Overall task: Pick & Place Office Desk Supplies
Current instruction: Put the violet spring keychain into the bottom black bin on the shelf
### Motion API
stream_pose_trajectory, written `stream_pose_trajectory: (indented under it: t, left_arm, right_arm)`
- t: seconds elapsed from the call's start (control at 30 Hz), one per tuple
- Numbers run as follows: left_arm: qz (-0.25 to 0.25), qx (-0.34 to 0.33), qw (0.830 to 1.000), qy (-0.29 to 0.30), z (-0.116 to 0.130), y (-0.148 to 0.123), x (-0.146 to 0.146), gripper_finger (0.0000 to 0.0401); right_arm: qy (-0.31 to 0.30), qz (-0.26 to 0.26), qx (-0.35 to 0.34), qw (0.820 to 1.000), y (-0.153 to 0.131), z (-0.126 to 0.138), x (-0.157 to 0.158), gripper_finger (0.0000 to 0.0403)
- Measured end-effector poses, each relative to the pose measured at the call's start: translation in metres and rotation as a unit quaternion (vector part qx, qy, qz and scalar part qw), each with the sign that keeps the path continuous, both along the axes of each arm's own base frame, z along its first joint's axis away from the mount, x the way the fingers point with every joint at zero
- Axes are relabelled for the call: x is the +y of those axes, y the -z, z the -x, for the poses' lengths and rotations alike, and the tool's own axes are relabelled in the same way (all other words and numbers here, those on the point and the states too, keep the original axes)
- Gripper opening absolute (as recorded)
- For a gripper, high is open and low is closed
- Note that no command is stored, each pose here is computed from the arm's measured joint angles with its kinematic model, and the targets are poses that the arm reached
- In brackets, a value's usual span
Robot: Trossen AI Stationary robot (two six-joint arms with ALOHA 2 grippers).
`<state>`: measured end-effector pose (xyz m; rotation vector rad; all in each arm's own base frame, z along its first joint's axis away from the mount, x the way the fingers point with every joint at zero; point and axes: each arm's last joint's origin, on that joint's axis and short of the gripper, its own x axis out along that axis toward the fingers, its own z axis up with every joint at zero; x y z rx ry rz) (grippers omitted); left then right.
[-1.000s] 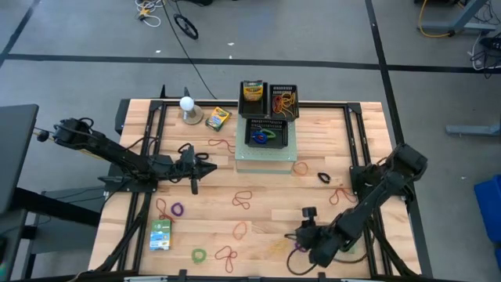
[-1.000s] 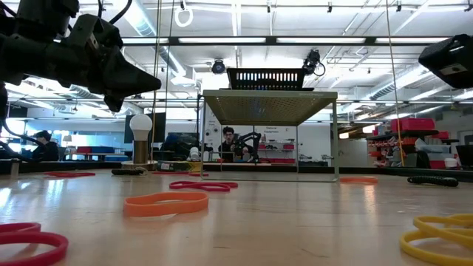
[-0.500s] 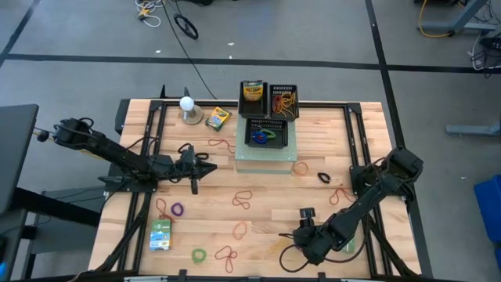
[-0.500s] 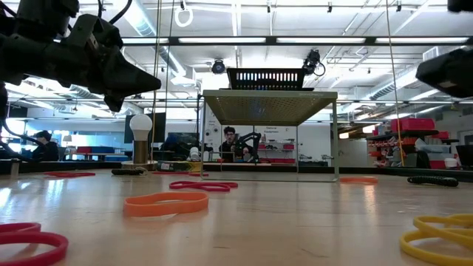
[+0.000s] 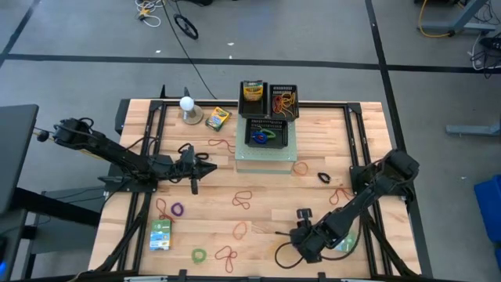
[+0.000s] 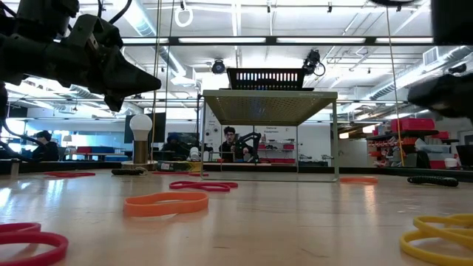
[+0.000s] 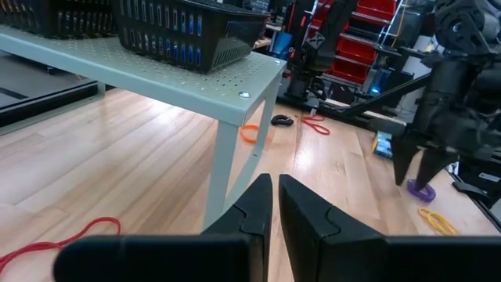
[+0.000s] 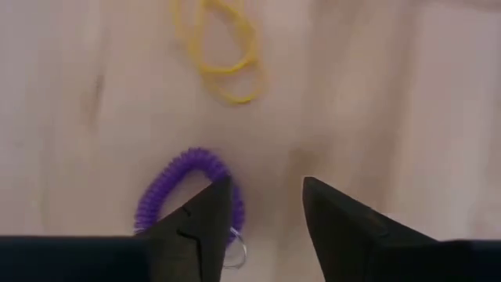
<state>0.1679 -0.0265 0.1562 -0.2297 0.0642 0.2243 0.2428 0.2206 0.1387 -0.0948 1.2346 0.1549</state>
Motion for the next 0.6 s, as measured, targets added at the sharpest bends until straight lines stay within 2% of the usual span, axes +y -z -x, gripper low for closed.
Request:
stream_pose_trajectory:
  t: [0.13,0.3,0.6]
  left_arm:
    - [0.000,0.000,1.000,0.000,0.000,0.000,0.000,0.0030]
    - [0.000,0.000,1.000,0.000,0.000,0.000,0.000,0.0030]
    - [0.001,-0.003,1.000,0.000,0.000,0.000,0.000,0.0030]
  right_arm:
    - [-0.019,-0.006,0.018,1.000,0.012,-0.002,0.005,0.0162]
    - [-0.031,-0.012,0.014,0.999,0.011,-0.003,0.005,0.0154]
    - [-0.053,-0.008,0.012,0.998,0.006,-0.003,0.004,0.0065]
